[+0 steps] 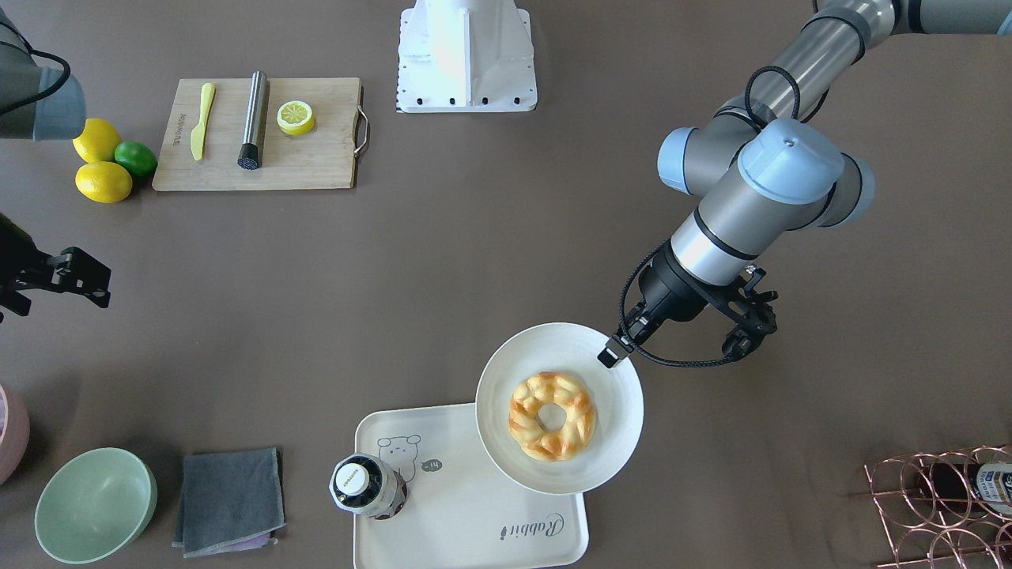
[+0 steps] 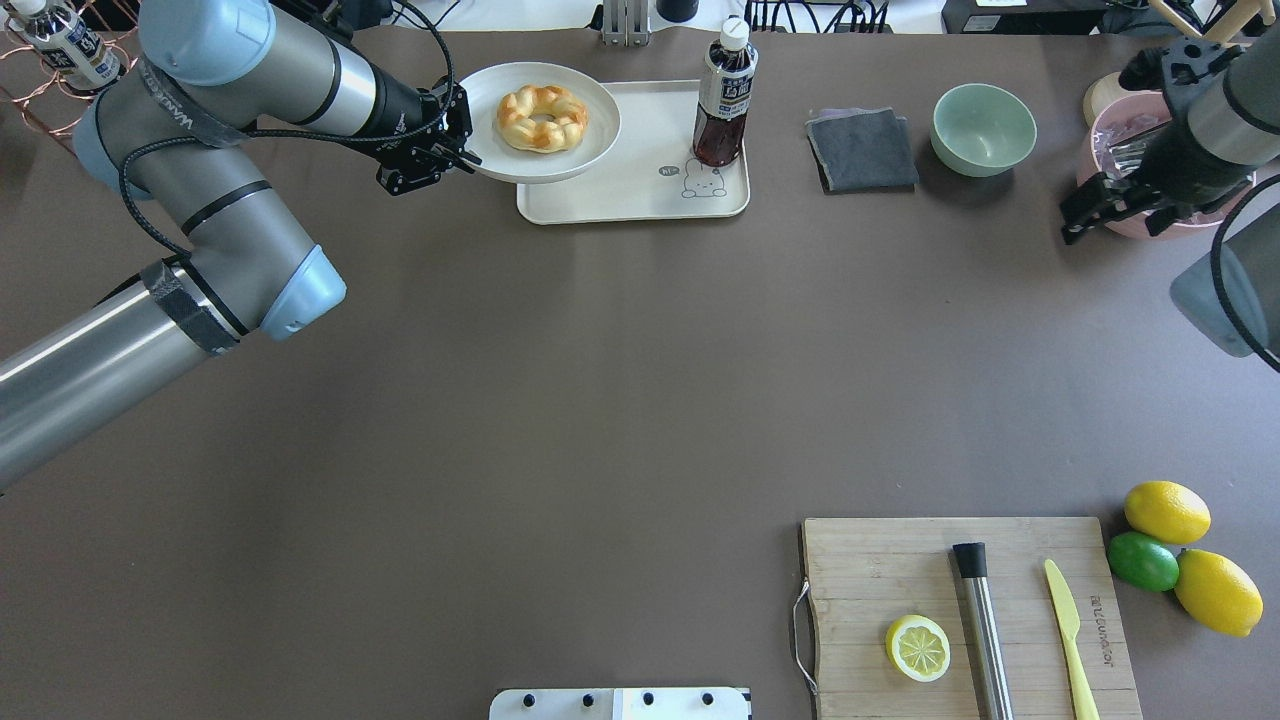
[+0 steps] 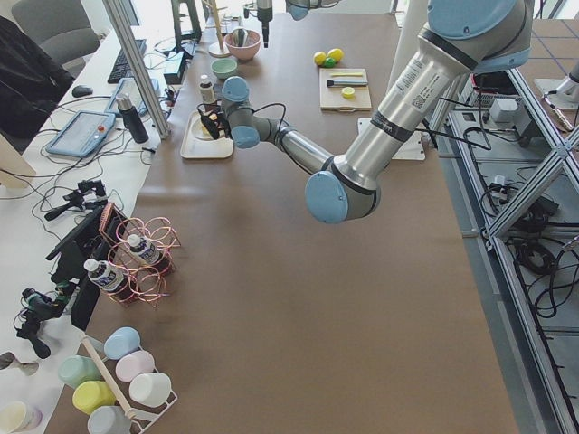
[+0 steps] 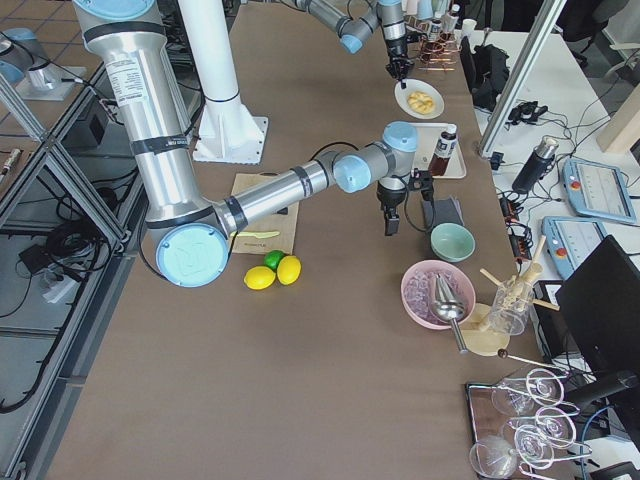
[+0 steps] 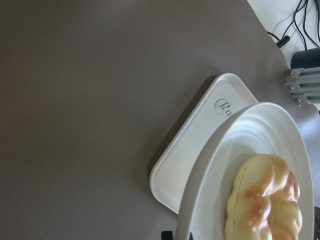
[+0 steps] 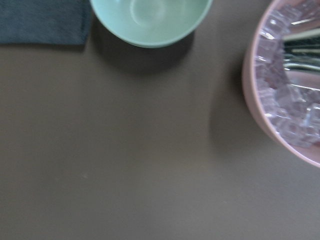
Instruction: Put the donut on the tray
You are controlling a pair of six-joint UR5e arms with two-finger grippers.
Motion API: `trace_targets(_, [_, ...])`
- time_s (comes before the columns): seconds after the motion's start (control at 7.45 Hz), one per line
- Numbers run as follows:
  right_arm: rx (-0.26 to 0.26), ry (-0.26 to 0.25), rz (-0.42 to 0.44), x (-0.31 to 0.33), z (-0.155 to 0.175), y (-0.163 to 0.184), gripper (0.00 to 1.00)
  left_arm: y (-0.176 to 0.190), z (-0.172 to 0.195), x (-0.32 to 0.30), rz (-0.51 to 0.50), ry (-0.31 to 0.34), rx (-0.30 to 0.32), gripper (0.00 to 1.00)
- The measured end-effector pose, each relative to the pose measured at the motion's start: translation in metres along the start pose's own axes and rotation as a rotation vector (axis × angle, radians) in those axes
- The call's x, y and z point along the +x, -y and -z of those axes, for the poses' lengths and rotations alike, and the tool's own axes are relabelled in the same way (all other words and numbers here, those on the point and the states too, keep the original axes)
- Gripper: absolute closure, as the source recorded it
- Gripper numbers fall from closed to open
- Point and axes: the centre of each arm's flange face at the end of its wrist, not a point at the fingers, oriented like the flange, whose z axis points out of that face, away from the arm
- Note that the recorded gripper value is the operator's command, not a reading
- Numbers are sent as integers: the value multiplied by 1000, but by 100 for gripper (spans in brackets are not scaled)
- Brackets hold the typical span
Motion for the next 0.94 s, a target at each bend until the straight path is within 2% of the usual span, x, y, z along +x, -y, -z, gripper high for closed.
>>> trace_targets(0.13, [-51,-42,13,42,0,-9,0,-5,-6,1,10,-9,7,100])
trace_targets(0.4, [-113,-76,60,122,-5,-40,0,-19,-20,4,38,-22,30,100])
trace_targets(0.94, [-178,-87,106,239,-13,-98,0,-35,-68,-1,103,-21,130,100])
